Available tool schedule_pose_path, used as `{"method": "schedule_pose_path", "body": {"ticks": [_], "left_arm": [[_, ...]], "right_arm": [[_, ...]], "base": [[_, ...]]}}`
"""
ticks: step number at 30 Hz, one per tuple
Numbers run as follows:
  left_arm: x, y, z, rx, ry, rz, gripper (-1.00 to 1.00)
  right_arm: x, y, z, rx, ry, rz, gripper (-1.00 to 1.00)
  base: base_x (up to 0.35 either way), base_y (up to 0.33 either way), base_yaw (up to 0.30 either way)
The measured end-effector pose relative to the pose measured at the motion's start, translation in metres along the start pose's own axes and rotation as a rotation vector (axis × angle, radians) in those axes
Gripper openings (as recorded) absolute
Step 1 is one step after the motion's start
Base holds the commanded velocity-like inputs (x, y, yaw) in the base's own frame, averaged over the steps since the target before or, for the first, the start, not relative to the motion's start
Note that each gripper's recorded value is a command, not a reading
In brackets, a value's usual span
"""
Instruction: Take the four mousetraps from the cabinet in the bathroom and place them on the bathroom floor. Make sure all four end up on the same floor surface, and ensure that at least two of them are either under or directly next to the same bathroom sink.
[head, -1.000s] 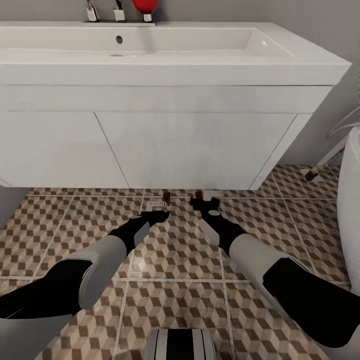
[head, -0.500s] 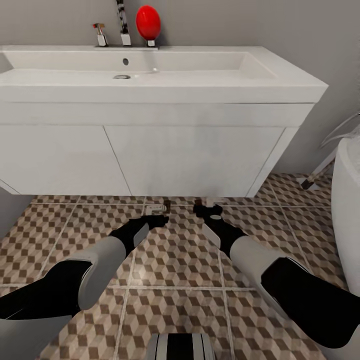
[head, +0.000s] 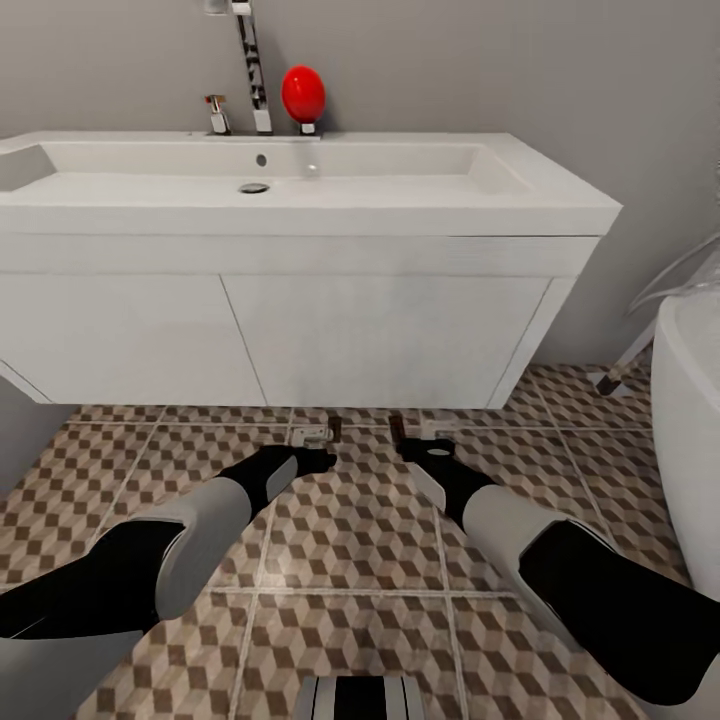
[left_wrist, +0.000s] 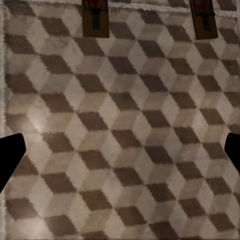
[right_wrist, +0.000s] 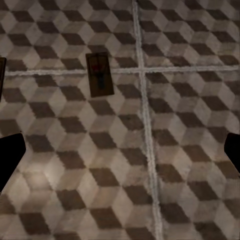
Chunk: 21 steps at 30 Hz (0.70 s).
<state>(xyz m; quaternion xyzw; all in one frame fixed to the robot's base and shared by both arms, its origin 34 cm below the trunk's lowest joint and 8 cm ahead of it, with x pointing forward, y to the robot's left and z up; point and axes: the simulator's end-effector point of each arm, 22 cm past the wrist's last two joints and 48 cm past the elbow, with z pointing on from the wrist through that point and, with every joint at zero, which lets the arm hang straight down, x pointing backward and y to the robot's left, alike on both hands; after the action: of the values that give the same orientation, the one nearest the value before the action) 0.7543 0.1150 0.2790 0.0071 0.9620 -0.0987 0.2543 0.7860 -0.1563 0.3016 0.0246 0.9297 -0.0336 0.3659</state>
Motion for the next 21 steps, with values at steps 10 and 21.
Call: {"method": "schedule_pose_path", "body": {"ticks": [10, 21], "left_arm": [[-0.013, 0.007, -0.019, -0.015, -0.018, 0.004, 1.00], [-0.032, 0.021, -0.042, -0.047, -0.051, 0.004, 1.00]], "right_arm": [[0.010, -0.003, -0.016, 0.003, 0.030, 0.067, 1.00], [0.018, -0.009, -0.033, 0.010, 0.063, 0.064, 1.00]], "base": [[0.000, 0.000, 0.000], [0.000, 0.000, 0.000]]}}
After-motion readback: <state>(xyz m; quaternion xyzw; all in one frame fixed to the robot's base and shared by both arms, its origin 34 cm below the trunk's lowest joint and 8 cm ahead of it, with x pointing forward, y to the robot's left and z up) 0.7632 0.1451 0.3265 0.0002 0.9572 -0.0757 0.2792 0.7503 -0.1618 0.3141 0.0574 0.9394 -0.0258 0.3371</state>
